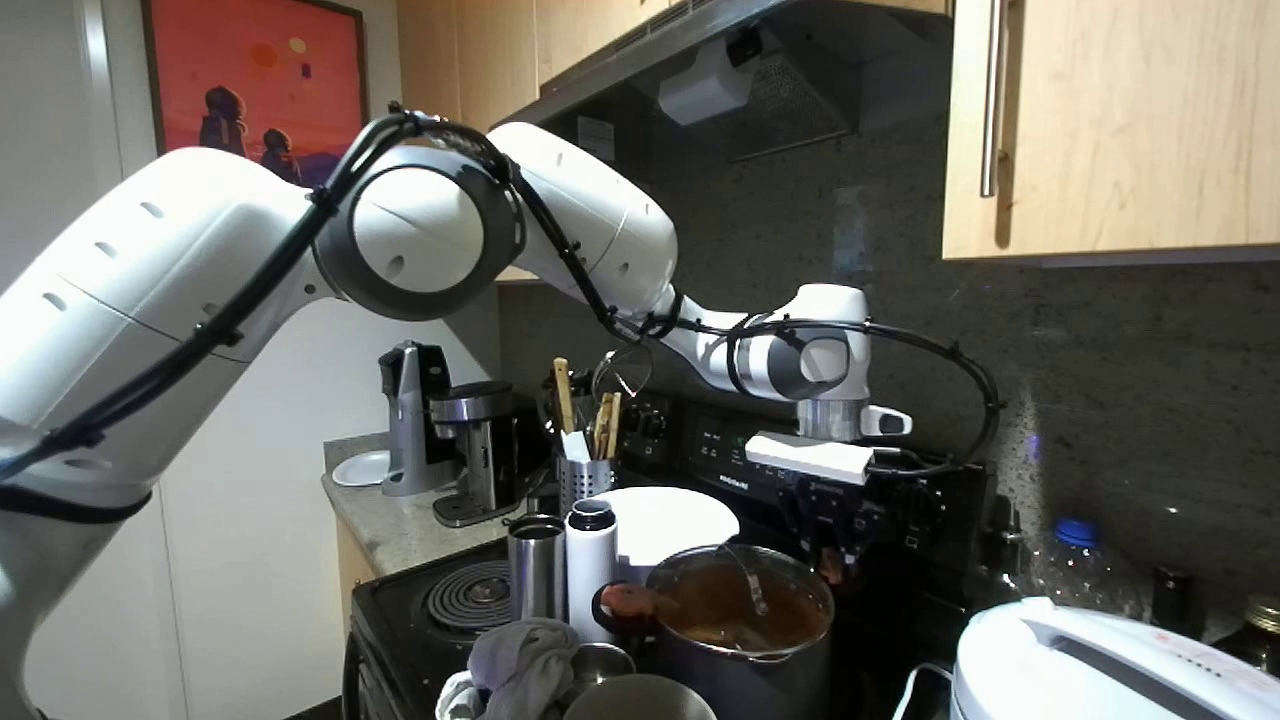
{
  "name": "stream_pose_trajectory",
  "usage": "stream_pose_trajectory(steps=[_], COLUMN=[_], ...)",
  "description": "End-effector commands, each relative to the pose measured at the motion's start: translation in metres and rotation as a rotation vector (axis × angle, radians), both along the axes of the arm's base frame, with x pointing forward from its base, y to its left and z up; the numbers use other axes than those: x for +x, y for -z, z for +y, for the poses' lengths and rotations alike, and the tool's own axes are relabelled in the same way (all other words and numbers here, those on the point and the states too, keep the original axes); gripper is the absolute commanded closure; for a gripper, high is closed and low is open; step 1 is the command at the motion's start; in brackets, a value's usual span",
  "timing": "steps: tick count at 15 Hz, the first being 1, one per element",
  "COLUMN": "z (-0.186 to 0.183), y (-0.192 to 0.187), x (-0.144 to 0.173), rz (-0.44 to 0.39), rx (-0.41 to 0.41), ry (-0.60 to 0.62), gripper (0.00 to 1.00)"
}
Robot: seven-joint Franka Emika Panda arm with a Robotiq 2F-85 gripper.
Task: Release the lid holders of the pot
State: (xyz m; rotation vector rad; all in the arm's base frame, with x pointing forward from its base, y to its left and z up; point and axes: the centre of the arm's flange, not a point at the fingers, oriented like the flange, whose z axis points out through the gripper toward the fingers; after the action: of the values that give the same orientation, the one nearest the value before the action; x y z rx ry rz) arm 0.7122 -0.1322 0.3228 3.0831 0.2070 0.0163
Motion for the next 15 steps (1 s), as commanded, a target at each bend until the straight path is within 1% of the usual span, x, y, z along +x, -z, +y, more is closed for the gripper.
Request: stream_pose_trajectory(steps=[1, 2, 4, 8, 12, 15], z=[-0.001, -0.002, -0.002, -0.007, -0.012, -0.015], y=[-0.005, -0.006, -0.006, -0.008, -0.008, -0.011], x=[-0.002, -0.003, -0.005, -0.007, -0.012, -0.015], rz=[0.025, 0.028, 0.034, 0.041, 0.045, 0.038], rx=[0.009, 0.009, 0.014, 0.008, -0.008, -0.005], ry=[-0.013, -0.003, 0.014, 0.063, 0.162, 0.250], gripper=[0.91, 0.93, 0.89, 0.90, 0.90, 0.90])
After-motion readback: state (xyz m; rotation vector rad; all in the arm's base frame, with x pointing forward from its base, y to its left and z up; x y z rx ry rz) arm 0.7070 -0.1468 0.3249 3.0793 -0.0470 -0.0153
